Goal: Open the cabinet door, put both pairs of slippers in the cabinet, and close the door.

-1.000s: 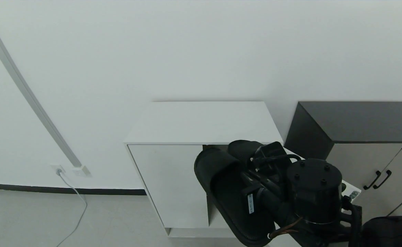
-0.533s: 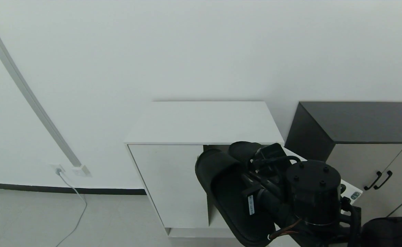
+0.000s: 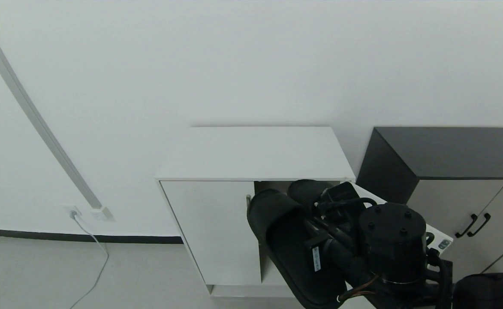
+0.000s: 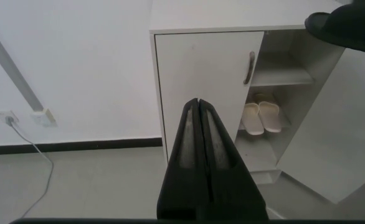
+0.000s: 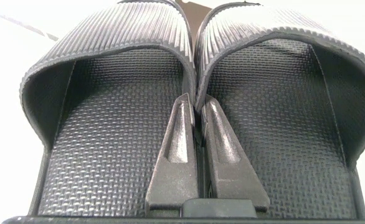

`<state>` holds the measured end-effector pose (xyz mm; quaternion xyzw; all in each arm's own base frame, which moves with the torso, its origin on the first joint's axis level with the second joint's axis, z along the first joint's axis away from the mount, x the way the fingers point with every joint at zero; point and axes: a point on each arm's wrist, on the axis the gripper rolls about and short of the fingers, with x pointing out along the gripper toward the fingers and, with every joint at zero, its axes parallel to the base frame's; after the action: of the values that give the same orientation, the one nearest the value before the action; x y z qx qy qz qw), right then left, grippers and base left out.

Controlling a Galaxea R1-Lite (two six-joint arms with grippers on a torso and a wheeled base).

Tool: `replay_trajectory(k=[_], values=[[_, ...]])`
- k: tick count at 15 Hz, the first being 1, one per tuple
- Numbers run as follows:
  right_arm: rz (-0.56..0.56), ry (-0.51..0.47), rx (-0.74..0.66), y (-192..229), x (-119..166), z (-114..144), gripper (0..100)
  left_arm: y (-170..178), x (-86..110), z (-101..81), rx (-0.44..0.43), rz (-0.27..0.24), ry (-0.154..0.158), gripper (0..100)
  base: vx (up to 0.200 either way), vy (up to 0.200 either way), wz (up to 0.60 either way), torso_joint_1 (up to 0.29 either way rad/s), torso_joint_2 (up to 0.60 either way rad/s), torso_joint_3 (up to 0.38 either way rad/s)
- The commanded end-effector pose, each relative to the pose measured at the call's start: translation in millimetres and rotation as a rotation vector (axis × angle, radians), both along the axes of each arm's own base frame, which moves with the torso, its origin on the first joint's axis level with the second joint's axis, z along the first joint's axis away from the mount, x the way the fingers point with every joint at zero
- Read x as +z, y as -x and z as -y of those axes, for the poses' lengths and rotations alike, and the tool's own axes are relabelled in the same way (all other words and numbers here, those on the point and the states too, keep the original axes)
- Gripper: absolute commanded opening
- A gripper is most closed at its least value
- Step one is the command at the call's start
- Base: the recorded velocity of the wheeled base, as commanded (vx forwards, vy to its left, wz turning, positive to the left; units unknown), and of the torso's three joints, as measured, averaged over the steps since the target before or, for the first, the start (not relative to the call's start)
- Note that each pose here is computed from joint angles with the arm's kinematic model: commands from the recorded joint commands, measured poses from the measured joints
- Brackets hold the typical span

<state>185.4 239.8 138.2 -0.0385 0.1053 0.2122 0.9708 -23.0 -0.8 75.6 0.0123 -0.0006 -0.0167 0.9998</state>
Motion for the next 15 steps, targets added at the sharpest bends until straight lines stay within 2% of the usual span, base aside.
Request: replay_trajectory(k=[1, 9, 15], values=[[-0.003, 0.005, 0.001, 0.2, -1.5, -0.1, 0, -0.1, 0.1, 0.0, 0.001, -0.001, 0.0, 0, 0.0, 0.0, 0.0, 0.0, 0.0, 0.0], [-0.003, 0.007, 0.001, 0.4, -1.9, 0.1, 0, -0.1, 0.1, 0.0, 0.001, -0.001, 0.0, 0, 0.0, 0.0, 0.0, -0.142, 0.32, 0.173], [-0.005, 0.008, 0.003, 0.3, -2.4, -0.1, 0, -0.2, -0.3, 0.0, 0.001, -0.002, 0.0, 0, 0.0, 0.0, 0.0, -0.199, 0.47, 0.268]])
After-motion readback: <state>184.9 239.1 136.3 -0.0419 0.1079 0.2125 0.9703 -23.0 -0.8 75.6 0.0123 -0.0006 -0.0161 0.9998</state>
